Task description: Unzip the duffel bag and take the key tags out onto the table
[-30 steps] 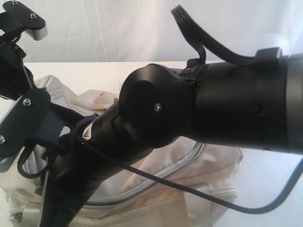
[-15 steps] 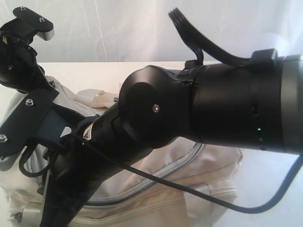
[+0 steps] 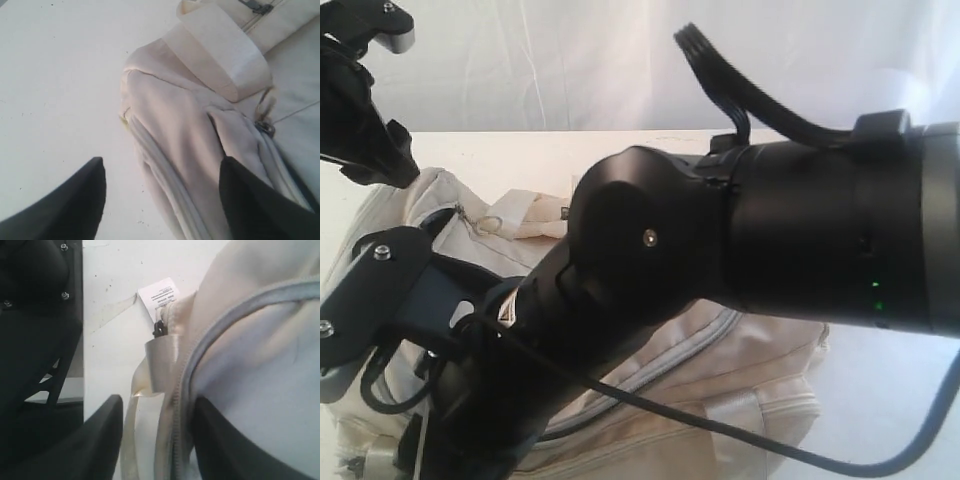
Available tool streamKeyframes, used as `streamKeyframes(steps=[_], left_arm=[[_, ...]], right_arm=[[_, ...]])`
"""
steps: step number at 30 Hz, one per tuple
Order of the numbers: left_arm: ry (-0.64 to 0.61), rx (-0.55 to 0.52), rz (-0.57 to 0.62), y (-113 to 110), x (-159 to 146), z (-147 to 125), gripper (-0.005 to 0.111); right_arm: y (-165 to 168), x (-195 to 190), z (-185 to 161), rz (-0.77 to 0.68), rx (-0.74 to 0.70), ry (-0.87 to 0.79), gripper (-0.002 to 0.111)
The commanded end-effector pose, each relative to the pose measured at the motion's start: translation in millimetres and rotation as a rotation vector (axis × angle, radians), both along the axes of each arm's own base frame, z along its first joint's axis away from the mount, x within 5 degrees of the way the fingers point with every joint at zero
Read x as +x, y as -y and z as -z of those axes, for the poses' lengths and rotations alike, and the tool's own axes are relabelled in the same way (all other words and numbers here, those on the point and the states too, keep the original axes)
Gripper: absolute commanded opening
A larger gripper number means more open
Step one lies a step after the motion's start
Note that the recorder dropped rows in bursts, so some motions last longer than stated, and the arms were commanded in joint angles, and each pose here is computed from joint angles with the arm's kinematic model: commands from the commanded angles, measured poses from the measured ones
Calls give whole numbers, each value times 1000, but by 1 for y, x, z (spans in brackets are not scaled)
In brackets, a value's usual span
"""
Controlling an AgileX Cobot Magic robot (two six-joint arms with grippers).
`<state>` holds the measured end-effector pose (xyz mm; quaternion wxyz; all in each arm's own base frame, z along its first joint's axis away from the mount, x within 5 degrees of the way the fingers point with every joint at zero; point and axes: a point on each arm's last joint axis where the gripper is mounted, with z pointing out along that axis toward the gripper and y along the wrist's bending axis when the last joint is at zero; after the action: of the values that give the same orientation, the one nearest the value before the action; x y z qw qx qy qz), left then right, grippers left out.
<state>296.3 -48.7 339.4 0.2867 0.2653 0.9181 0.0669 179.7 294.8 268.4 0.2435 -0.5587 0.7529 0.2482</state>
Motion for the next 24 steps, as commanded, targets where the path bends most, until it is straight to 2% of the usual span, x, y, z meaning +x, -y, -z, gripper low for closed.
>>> streamKeyframes(steps=[1, 4, 7, 11, 13, 15, 18, 19, 20, 21, 23, 24], left_arm=[[-16, -30, -12, -3, -24, -32, 69], [-12, -100, 33, 1, -43, -47, 69], [-35, -213, 168, 12, -65, -59, 69], [-88, -367, 414, 30, -96, -73, 67], [-140, -433, 518, 36, -111, -77, 63], [-140, -484, 571, 41, -116, -81, 58], [-156, -544, 600, 45, -121, -78, 47], [-196, -541, 629, 49, -125, -65, 36], [-213, -536, 641, 50, -128, -59, 29], [-267, -514, 663, 52, -131, -42, 16], [-294, -474, 727, 54, -141, -27, 0], [-293, -468, 757, 55, -146, -25, 0]], right_arm=[[10, -9, -26, 3, 64, 40, 44], [23, -15, -51, 12, 103, 104, 44], [45, -24, -77, 94, 127, 145, 44], [85, -34, -101, 196, 31, 241, 43], [105, -36, -107, 261, -54, 289, 38], [123, -38, -113, 334, -119, 324, 31], [146, -42, -119, 435, -183, 355, 13], [157, -45, -119, 479, -198, 383, 3], [161, -46, -119, 489, -193, 399, 0], [168, -46, -114, 518, -203, 432, 0], [178, -40, -104, 598, -257, 487, 0], [181, -37, -100, 627, -278, 497, 0]])
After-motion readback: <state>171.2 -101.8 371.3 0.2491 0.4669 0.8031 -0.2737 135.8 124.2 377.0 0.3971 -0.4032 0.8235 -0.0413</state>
